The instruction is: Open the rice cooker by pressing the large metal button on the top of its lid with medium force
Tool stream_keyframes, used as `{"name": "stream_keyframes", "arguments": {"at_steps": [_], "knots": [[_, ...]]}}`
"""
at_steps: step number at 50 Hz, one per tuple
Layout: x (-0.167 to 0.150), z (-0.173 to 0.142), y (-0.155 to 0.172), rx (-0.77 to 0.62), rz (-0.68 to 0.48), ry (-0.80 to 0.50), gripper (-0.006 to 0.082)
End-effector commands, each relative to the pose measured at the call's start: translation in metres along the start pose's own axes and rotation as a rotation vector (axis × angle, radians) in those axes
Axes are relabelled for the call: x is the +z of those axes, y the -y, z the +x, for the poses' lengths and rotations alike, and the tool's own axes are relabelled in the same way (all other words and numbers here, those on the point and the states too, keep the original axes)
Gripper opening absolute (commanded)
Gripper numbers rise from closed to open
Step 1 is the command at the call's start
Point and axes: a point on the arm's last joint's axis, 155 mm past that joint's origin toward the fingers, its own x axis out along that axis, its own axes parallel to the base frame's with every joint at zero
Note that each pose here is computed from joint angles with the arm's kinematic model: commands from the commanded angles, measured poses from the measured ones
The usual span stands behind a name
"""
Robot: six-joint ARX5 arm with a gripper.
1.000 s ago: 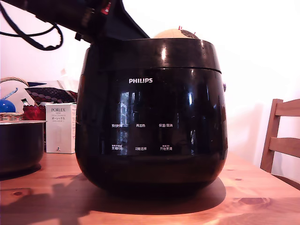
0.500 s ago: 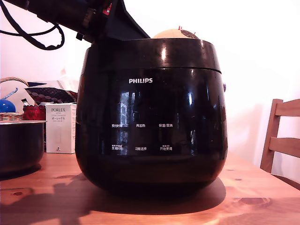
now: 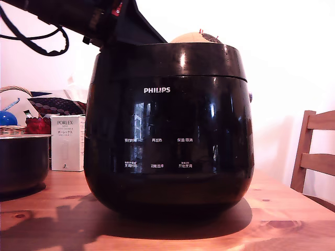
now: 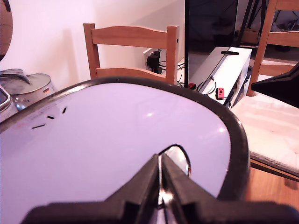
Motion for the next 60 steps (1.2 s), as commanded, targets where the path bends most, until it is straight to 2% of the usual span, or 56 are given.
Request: {"name": "stream_keyframes", "arguments": {"at_steps": [1, 18, 60], "knots": [[-0.123, 0.0, 0.012, -0.026, -0.112, -0.319, -0.002], [-0.14, -0.006, 0.006, 0.022, -0.115, -0.392, -0.002], [-0.155, -0.011, 0.021, -0.019, -0.129, -0.461, -0.002]]}}
